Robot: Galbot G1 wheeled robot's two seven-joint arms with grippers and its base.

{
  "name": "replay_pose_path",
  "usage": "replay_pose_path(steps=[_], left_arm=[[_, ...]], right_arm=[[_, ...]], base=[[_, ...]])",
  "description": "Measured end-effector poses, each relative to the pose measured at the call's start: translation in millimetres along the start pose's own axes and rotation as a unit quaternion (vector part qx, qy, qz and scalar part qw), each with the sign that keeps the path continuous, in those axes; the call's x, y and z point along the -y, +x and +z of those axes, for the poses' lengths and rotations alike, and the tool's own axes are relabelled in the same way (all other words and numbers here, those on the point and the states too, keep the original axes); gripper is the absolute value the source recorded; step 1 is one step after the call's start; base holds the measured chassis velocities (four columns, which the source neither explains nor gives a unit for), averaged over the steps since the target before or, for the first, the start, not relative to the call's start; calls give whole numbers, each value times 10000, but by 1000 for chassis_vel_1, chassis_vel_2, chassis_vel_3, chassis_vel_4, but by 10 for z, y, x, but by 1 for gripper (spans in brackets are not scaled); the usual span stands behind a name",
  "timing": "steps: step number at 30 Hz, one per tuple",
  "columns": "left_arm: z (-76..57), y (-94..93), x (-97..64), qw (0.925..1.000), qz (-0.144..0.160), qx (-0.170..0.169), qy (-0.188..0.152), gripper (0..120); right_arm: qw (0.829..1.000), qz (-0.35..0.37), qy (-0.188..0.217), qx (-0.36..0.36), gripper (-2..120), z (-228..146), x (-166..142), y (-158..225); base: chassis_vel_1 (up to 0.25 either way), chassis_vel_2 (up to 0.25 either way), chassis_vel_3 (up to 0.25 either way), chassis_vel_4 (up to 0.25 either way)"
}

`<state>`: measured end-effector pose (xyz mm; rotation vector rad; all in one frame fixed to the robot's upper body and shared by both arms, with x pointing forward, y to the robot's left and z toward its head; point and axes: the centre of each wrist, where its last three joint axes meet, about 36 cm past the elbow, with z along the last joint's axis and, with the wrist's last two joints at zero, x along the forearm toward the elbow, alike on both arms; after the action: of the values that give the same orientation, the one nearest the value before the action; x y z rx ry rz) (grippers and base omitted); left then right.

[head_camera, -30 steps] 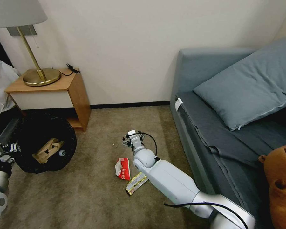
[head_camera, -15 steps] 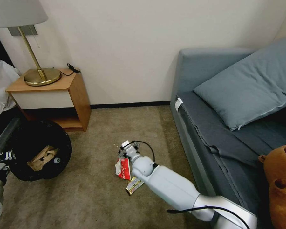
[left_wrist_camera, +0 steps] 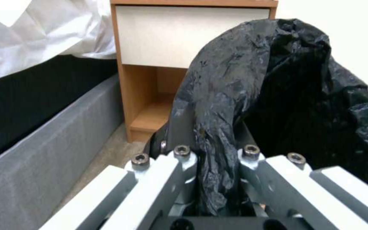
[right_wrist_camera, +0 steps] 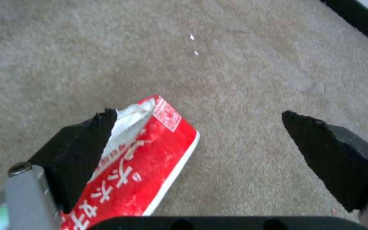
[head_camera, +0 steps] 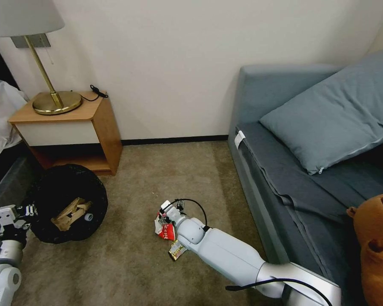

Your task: Pick up the trash bin, then pick up the garbage on the floor and place it into the trash bin.

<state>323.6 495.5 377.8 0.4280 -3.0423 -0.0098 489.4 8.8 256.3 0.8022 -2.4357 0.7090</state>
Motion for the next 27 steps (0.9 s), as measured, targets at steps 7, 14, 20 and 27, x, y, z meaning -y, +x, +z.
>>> replay_pose_path(steps=[7, 14, 20, 27], left_arm=[[4, -24, 4, 10000, 28, -8, 1, 5], [-30, -16, 34, 10000, 67, 30, 3, 5], [-77, 14, 24, 10000, 41, 55, -21, 5], [-131, 63, 49, 9999, 72, 90, -16, 5]], right_arm=[[9997, -179, 64, 178, 100, -27, -178, -76], [9990, -316, 86, 300, 100, -67, -294, -112], [9986, -344, 165, 367, 100, 0, -381, -169], [9978, -418, 352, 367, 100, 237, -517, -199]], base=[[0, 0, 0, 0], [0, 0, 0, 0], [0, 0, 0, 0], [0, 0, 0, 0]])
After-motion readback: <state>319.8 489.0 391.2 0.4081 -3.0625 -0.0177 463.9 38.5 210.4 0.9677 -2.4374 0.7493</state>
